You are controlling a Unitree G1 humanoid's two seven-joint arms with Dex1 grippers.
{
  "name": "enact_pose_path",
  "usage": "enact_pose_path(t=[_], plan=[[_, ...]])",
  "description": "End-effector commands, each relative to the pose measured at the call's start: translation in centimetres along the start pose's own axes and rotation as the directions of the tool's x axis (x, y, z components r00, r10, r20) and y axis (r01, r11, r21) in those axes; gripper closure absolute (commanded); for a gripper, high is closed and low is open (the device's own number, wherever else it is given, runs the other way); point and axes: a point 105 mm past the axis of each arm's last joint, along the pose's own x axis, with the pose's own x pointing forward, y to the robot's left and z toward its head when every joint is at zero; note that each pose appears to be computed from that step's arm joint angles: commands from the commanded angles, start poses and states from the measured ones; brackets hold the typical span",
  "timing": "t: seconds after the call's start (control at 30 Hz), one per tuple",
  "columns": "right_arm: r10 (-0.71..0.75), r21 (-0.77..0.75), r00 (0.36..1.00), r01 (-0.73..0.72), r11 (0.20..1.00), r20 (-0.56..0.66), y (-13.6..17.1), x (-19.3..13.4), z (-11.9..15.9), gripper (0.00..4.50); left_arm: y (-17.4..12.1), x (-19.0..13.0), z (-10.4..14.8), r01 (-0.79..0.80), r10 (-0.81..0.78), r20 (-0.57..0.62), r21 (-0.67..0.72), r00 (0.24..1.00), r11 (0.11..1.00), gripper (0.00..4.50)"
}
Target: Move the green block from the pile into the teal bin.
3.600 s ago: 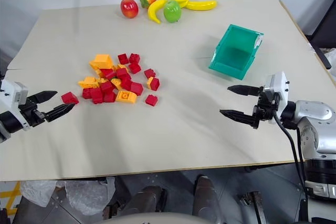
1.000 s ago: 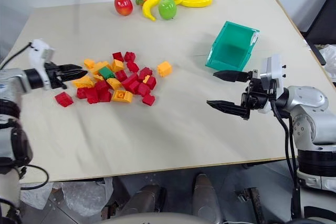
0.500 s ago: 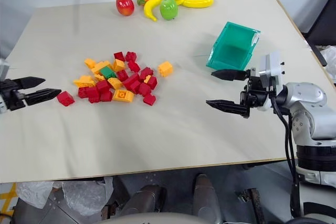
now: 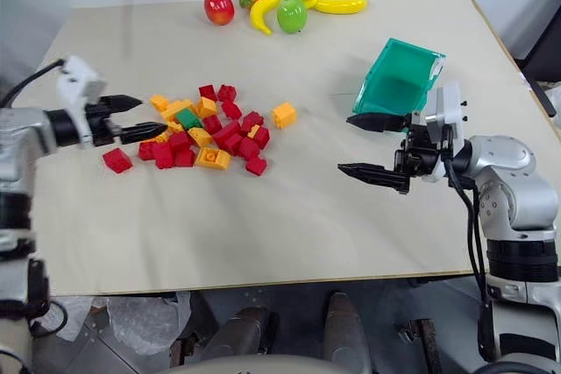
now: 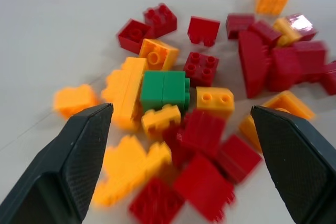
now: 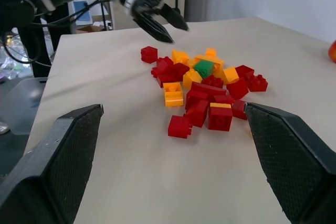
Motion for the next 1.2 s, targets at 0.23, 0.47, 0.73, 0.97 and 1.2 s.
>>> enact_pose_path(t=[0.23, 0.47, 0.73, 0.97, 1.2], plan=[[-0.048, -0.043, 0.999, 0.049, 0.998, 0.024, 0.6, -0.8, 0.8, 0.00, 1.3, 3.3, 0.5, 0.003, -0.006, -0.223, -0.015, 0.975, 1.000, 0.03], [-0.052, -0.049, 0.998, 0.053, 0.997, 0.024, 0.3, -0.7, 0.9, 0.00, 0.7, 4.3, -0.1, 0.038, -0.014, -0.407, 0.050, 0.913, 0.998, 0.03], [-0.040, -0.048, 0.999, 0.041, 0.998, 0.022, 0.1, -0.6, 0.9, 0.00, 0.8, 4.9, 0.2, -0.014, 0.061, -0.470, 0.104, 0.881, 0.995, 0.03], [-0.028, -0.049, 0.999, 0.030, 0.998, 0.027, 0.1, -0.3, 1.1, 0.00, 0.6, 5.7, -0.3, -0.032, 0.094, -0.489, 0.133, 0.867, 0.991, 0.03], [-0.027, -0.052, 0.999, 0.029, 0.998, 0.034, 0.3, -0.1, 1.3, 0.00, -0.7, 7.1, 1.5, -0.022, 0.038, -0.398, 0.045, 0.917, 0.999, 0.03]])
